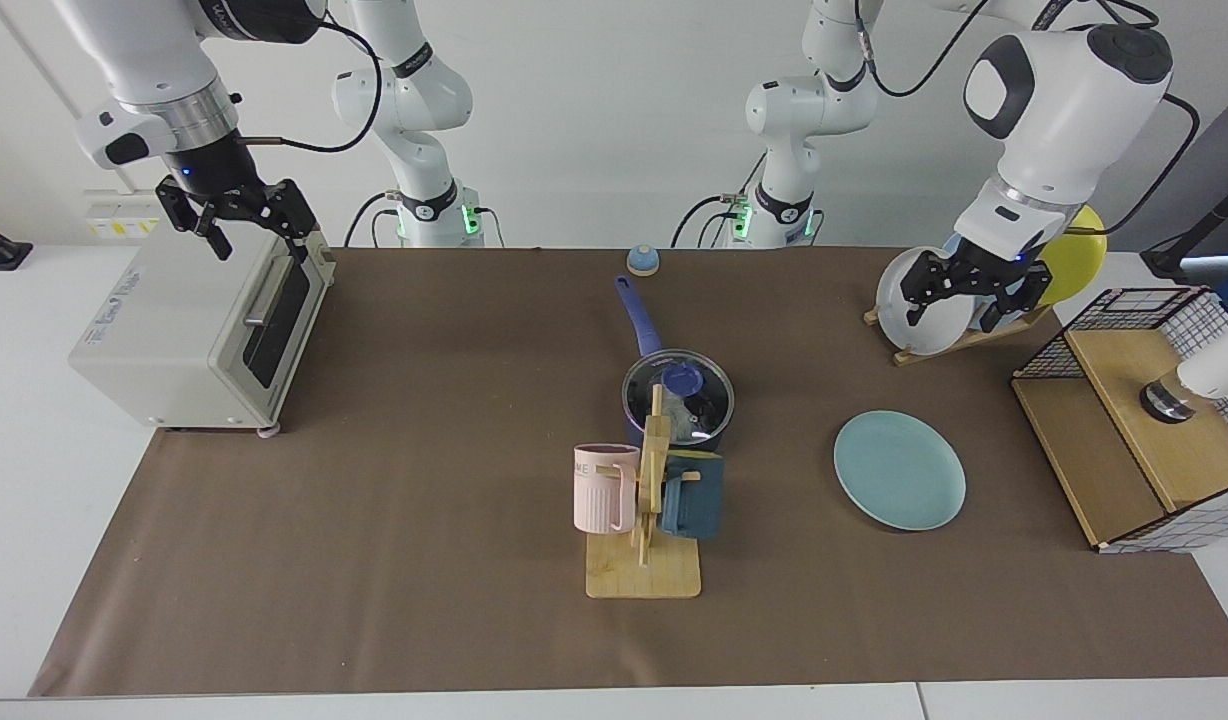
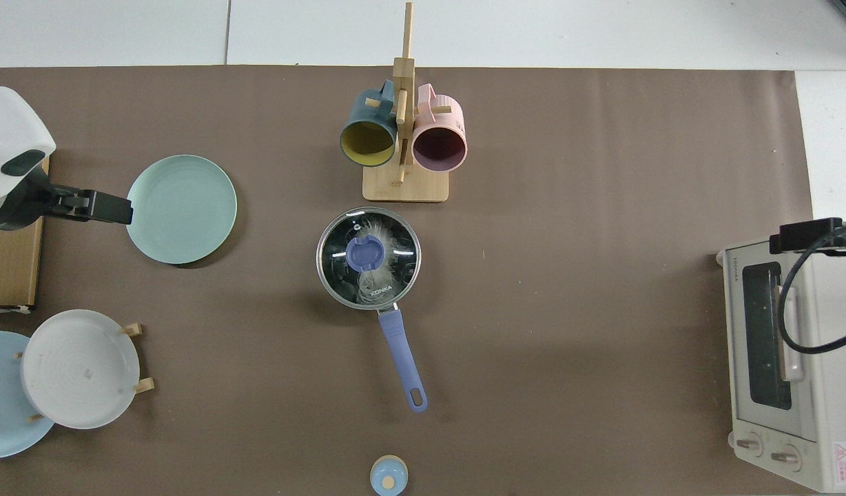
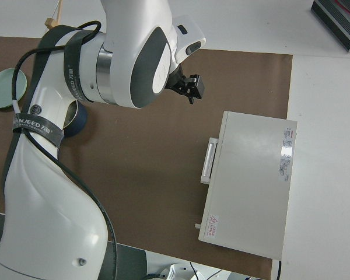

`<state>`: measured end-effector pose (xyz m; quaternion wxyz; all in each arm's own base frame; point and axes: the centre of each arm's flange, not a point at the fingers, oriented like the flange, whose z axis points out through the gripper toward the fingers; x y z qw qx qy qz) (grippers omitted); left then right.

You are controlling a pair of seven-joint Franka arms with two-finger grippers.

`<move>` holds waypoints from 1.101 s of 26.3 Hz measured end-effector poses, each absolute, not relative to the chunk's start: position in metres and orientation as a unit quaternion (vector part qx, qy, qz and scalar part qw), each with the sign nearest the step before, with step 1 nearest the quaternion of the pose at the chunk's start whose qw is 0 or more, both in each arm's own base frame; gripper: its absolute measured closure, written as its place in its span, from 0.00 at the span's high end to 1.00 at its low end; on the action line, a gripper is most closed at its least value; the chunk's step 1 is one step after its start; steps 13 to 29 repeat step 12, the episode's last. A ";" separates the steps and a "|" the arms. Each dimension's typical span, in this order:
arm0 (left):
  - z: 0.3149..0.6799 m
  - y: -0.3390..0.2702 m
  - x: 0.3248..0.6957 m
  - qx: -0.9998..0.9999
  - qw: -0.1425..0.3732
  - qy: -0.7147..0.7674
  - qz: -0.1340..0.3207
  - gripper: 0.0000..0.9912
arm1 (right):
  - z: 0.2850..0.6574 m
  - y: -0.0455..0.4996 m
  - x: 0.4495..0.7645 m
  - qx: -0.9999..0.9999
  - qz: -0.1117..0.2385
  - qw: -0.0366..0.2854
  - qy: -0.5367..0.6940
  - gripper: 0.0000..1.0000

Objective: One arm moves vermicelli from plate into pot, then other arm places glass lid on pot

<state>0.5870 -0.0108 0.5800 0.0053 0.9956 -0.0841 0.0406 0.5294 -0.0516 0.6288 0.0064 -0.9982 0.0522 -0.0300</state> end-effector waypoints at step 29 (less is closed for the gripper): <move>0.581 -0.011 0.586 0.996 0.005 -0.084 0.042 1.00 | 0.628 -0.036 0.541 -1.000 -0.028 0.004 0.014 1.00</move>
